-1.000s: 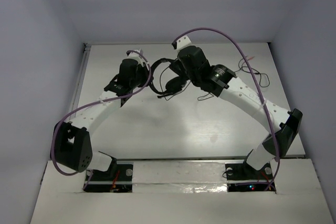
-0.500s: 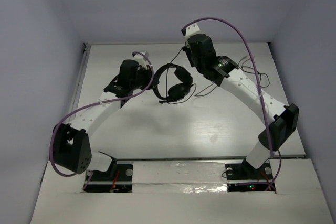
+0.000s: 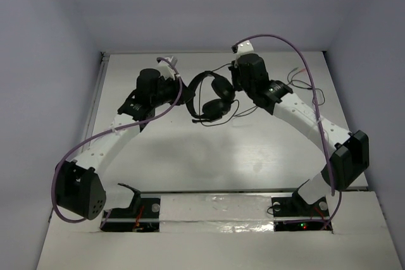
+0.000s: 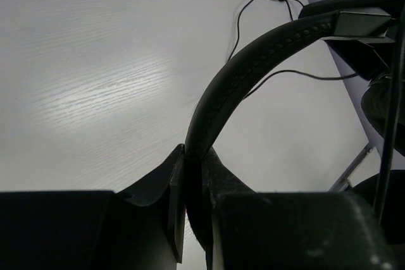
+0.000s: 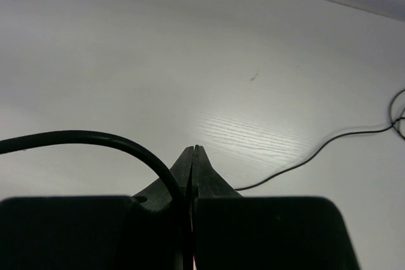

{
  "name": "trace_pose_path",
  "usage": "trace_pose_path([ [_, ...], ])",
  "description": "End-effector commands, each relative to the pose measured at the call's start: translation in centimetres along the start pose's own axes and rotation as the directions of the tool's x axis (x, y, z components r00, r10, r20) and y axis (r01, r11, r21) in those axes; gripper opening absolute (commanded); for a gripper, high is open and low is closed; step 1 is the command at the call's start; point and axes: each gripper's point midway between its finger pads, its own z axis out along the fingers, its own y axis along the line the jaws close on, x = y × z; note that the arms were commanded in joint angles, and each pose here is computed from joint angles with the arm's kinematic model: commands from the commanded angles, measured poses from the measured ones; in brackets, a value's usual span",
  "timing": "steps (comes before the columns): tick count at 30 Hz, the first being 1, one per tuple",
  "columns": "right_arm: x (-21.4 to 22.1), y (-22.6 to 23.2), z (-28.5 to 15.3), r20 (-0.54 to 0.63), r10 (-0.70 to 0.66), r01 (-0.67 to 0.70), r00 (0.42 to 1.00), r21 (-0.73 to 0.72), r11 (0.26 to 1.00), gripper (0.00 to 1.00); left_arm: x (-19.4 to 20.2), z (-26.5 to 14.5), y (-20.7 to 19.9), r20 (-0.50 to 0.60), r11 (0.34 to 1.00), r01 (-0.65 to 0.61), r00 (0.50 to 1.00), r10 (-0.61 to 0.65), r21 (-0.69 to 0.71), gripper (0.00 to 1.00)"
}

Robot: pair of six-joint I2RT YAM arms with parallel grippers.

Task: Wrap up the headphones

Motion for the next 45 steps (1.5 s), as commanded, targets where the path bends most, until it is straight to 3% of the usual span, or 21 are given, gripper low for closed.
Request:
trace_pose_path([
  [1,-3.8,0.8,-2.1,0.138,0.179,-0.164,0.974,-0.112,0.98,0.0,-5.5,-2.2,-3.9,0.154,0.994,-0.036,0.988,0.019,0.107,0.0],
  [9,-4.2,0.9,-3.5,0.157,0.263,-0.23,0.952,-0.201,0.952,0.0,-6.8,-2.7,-2.8,0.167,0.996,-0.034,0.986,0.02,0.078,0.0],
  [15,-1.4,2.9,-2.0,0.095,0.251,-0.218,0.963,-0.268,0.938,0.0,-7.0,-3.6,-5.6,0.164,0.976,-0.045,0.986,0.01,0.212,0.0],
  [22,-1.1,5.8,-2.8,0.113,0.31,-0.232,0.944,-0.443,0.866,0.0,-8.3,-5.3,-7.8,0.183,0.944,-0.039,0.983,-0.023,0.328,0.0],
  [28,-0.2,7.8,-3.1,0.12,0.342,-0.213,0.932,-0.583,0.784,0.1,-10.5,-7.1,-8.7,0.238,0.949,-0.057,0.971,-0.02,0.31,0.0],
  [30,0.7,8.3,-2.7,0.097,0.343,-0.216,0.934,-0.611,0.762,0.2,-10.7,-7.3,-9.1,0.238,0.947,-0.058,0.971,-0.02,0.317,0.0],
  [32,1.4,9.3,-2.5,0.073,0.344,-0.217,0.936,-0.651,0.728,0.22,-11.1,-7.6,-9.1,0.248,0.946,-0.051,0.968,-0.031,0.319,0.0],
  [35,0.8,10.3,-3.2,0.1,0.364,-0.189,0.926,-0.712,0.676,0.37,-11.2,-7.6,-9.2,0.255,0.944,-0.047,0.966,-0.041,0.327,0.0],
  [45,-0.1,12.5,-4.4,0.113,0.376,-0.125,0.92,-0.823,0.553,0.5,-12.6,-9.1,-11.1,0.272,0.902,-0.01,0.955,-0.12,0.431,0.0],
])
